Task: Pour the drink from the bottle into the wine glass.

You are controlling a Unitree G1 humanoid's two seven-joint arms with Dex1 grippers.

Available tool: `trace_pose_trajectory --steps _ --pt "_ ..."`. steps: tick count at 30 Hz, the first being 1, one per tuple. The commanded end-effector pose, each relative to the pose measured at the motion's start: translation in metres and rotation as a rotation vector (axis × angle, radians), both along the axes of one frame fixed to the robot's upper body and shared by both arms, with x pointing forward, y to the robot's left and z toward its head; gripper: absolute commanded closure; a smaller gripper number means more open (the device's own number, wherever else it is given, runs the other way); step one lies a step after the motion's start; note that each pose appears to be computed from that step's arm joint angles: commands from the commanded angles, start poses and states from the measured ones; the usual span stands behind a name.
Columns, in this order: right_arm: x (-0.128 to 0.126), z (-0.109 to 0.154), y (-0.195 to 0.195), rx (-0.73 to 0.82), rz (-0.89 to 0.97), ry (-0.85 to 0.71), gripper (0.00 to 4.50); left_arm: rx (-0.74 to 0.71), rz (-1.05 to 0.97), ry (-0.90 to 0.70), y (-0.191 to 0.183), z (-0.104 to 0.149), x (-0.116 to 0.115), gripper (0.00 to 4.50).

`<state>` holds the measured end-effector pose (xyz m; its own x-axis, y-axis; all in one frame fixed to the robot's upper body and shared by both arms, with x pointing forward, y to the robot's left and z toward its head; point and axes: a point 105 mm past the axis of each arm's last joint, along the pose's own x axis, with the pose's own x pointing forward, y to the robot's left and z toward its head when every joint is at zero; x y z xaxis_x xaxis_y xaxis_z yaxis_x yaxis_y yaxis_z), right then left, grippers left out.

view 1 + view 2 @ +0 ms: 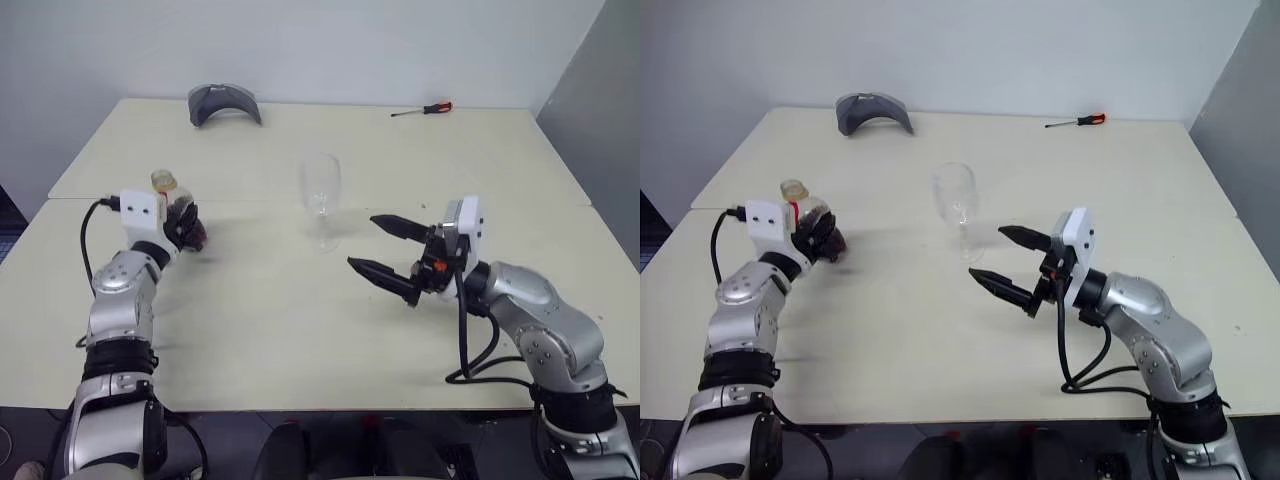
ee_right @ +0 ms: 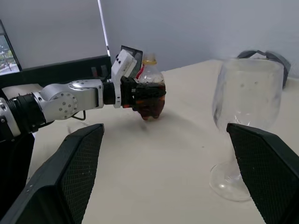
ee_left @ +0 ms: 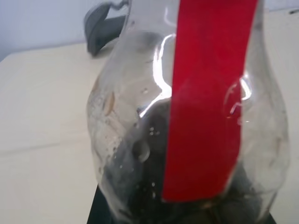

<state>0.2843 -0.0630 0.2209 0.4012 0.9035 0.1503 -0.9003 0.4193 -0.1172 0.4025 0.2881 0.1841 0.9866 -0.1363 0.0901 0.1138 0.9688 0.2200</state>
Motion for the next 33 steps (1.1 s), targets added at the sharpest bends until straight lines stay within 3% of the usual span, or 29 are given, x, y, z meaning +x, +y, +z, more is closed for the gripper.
trace_pose_trajectory --steps 1,8,14,26,33 --pt "0.015 0.024 -0.005 0.016 -0.023 -0.067 0.0 0.154 -0.144 -0.12 -0.029 0.055 0.006 3.55" --pt "0.047 0.042 -0.004 -0.011 -0.056 -0.124 0.0 0.383 -0.322 -0.152 -0.075 0.087 0.022 3.55" --pt "0.058 0.045 0.003 -0.036 -0.056 -0.159 0.0 0.536 -0.406 -0.168 -0.1 0.108 0.032 3.55" --pt "0.077 0.049 0.023 -0.029 -0.136 -0.165 0.0 0.813 -0.47 -0.19 -0.122 0.116 0.041 3.55" --pt "0.081 0.057 0.029 -0.041 -0.153 -0.208 0.0 0.86 -0.461 -0.203 -0.125 0.123 0.043 3.55"
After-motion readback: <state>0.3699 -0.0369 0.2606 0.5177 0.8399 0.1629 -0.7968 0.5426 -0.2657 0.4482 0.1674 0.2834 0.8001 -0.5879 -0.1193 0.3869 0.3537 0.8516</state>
